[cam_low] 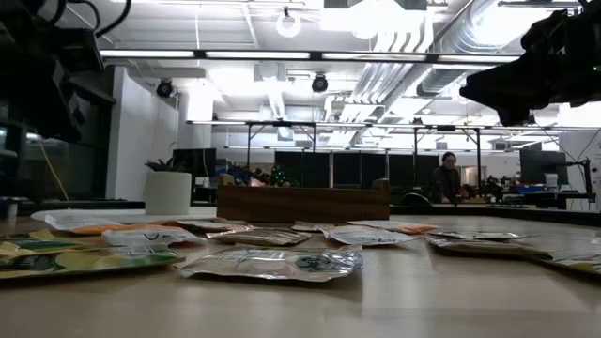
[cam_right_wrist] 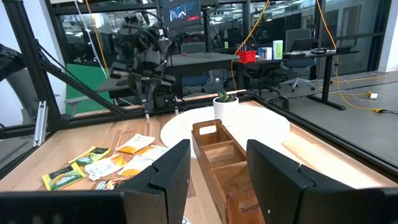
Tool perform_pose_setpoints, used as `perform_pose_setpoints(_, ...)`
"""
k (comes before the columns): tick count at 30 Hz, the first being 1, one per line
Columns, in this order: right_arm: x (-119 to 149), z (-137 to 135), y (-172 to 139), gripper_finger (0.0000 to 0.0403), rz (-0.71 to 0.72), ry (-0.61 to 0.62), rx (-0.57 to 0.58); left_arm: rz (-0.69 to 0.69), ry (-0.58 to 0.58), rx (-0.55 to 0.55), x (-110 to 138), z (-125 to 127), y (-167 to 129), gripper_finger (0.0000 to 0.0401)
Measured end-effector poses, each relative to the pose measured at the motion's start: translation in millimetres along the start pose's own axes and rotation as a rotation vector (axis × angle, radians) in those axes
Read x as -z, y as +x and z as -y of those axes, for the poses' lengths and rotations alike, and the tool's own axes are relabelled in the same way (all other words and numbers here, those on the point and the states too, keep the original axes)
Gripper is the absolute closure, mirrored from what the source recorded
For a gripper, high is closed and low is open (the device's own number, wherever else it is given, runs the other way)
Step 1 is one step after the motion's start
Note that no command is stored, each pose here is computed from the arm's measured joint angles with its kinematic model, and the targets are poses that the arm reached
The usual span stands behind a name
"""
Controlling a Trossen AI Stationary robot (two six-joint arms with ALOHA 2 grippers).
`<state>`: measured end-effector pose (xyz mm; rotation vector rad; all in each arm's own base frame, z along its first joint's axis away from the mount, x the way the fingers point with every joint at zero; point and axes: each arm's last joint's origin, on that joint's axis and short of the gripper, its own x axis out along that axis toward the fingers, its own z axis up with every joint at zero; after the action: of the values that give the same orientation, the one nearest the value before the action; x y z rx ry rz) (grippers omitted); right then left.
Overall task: Pick & Place Tea
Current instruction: Put the white tea bag into the left section of the wooden organizer
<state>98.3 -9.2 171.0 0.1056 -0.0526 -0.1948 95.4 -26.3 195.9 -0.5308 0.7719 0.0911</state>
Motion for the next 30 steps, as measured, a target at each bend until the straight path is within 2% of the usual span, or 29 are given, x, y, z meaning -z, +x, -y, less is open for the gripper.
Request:
perform_pose_setpoints(5,-0.1,0.0,0.0,0.0250,0.000,0.000,0.000,-0.111,-0.124,0.042,1.9,3.4,6.6,0.0208)
perform_pose_setpoints(9,0.0,0.0,0.0,0.0250,0.000,0.000,0.000,-0.142,-0.183,0.062,3.6,4.7,15.6,0.0179)
perform_pose_setpoints(15,-0.1,0.0,0.0,0.0250,0.000,0.000,0.000,-0.149,-0.236,0.072,16.4,-2.8,38.8,0.0174)
perform_pose_setpoints(19,0.1,0.0,0.0,0.0250,0.000,0.000,0.000,-0.147,-0.306,0.148,27.6,-8.8,52.2,0.0174)
perform_pose_setpoints(22,0.0,0.0,0.0,0.0250,0.000,0.000,0.000,-0.158,-0.348,0.124,35.0,-14.9,57.1,0.0174)
perform_pose_setpoints(30,-0.1,0.0,0.0,0.0250,0.000,0.000,0.000,-0.149,-0.362,0.087,38.4,-18.6,60.2,0.0174)
